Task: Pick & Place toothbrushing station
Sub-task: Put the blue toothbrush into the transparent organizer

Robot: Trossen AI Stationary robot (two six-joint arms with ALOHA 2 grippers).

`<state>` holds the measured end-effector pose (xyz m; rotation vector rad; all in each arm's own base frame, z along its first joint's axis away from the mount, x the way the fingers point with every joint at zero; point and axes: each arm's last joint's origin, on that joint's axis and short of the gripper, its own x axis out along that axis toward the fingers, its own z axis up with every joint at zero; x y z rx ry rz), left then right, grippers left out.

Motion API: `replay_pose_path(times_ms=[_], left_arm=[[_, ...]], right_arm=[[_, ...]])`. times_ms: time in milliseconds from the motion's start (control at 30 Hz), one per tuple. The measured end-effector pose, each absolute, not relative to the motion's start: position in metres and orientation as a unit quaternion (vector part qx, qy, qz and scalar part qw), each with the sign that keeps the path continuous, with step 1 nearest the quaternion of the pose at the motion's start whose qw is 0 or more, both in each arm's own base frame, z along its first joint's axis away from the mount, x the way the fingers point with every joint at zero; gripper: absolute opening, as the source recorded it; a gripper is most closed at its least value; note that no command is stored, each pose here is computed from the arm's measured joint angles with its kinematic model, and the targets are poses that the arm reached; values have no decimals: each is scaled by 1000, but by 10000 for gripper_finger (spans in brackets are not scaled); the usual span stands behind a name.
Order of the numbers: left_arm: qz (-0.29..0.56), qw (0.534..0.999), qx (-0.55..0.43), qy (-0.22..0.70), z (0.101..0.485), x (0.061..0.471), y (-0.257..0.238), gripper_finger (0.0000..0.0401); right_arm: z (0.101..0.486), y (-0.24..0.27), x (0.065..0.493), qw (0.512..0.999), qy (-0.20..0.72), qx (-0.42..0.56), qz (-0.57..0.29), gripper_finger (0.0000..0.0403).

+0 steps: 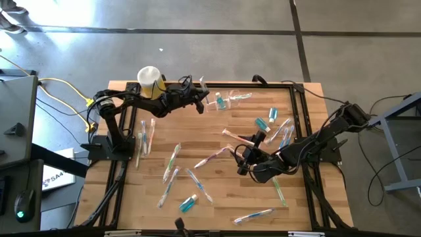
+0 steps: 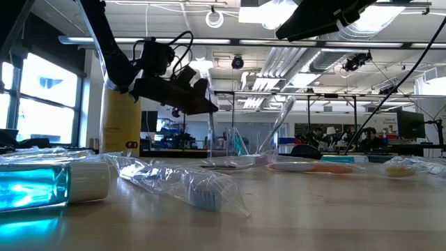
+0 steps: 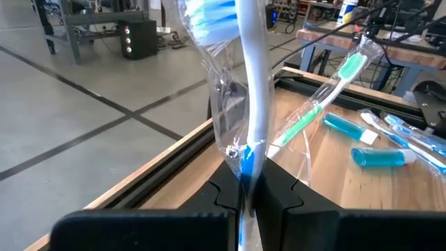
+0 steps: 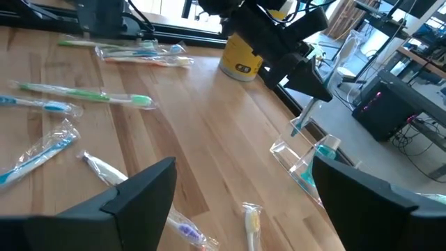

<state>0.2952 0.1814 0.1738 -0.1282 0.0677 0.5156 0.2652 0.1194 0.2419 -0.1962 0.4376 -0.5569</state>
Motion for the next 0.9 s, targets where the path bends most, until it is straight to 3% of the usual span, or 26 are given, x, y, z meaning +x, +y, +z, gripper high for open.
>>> replay_pose_path(times_ms=[500, 900], left_arm=[[259, 965, -26, 43, 180, 315, 170, 12], [285, 955, -45, 74, 150, 320, 176, 17]], right_arm=[[242, 115, 268, 933, 219, -91, -271, 327], [241, 115, 268, 934, 220, -87, -267, 327]])
